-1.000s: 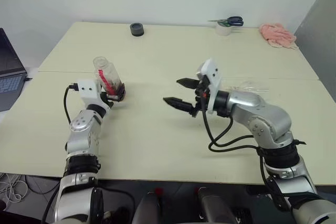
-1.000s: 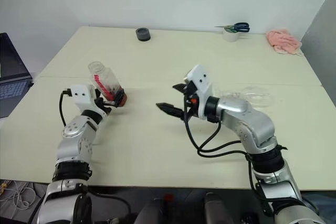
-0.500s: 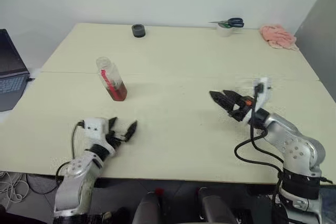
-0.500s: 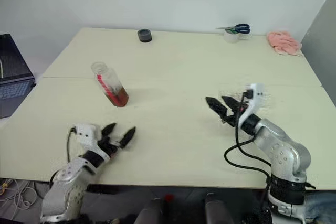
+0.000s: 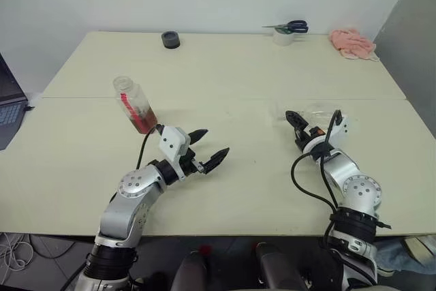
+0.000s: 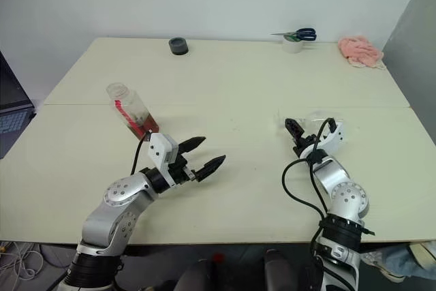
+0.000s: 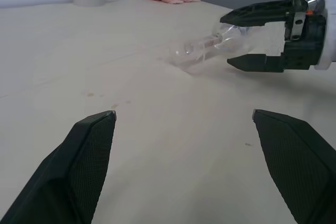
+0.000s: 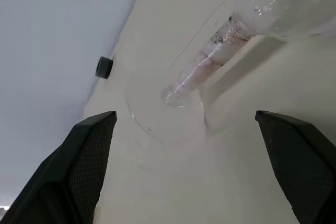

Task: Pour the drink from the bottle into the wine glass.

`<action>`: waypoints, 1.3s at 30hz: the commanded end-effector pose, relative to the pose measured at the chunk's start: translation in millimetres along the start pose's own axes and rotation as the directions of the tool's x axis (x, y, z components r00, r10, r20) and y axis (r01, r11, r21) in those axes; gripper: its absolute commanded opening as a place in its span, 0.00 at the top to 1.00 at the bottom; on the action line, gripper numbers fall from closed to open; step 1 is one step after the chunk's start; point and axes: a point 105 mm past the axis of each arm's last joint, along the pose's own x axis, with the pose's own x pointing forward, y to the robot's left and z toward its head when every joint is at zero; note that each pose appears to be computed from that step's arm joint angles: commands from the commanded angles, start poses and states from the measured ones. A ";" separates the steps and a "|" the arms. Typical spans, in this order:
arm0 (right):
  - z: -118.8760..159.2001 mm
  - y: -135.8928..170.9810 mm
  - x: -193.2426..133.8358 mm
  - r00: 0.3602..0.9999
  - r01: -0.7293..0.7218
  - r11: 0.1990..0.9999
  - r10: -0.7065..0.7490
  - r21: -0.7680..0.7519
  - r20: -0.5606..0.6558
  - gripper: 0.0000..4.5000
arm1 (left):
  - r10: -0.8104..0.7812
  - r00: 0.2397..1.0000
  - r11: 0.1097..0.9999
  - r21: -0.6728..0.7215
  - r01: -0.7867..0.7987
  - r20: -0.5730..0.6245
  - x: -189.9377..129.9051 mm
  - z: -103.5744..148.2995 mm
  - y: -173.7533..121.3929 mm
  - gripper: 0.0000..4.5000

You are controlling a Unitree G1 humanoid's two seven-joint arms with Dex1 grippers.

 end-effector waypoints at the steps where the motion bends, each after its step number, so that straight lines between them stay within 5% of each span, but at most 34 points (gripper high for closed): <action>1: 9.7 2.8 6.3 0.998 -0.012 0.999 0.010 0.045 0.054 0.00 | -0.004 0.999 0.999 0.044 0.003 0.038 -0.3 14.9 0.1 0.01; 14: 24.2 -17.6 42.6 0.975 0.023 0.946 -0.093 0.325 0.203 0.00 | 0.013 0.999 0.999 0.052 -0.015 0.048 -2.8 19.5 0.5 0.01; 17: 23.2 -21.5 47.7 0.970 0.043 0.933 -0.124 0.357 0.209 0.14 | 0.016 0.999 0.998 0.053 -0.018 0.046 -3.3 19.8 1.4 0.00; 24: 21.2 -24.2 51.7 0.963 0.081 0.930 -0.165 0.358 0.211 0.70 | 0.043 0.998 0.998 0.049 -0.045 0.040 -6.2 19.1 4.9 0.00; 27: 24.1 1.3 55.5 0.974 0.021 0.965 -0.079 0.260 0.213 0.92 | 0.069 0.997 0.996 0.047 -0.071 0.038 -8.2 17.8 10.0 0.00; 32: 27.0 60.3 59.5 0.970 -0.103 0.990 0.121 -0.093 0.210 0.95 | 0.125 0.991 0.991 0.044 -0.127 0.052 -13.7 19.0 17.3 0.00; 36: 8.2 140.0 49.0 0.902 -0.313 0.812 0.417 -0.492 0.114 0.95 | 0.199 0.977 0.980 0.001 -0.199 0.075 -25.4 21.1 25.9 0.00; 39: -35.4 181.1 41.1 0.822 -0.403 0.519 0.567 -0.754 -0.049 0.95 | 0.262 0.960 0.962 -0.103 -0.252 0.096 -37.1 22.4 32.1 0.00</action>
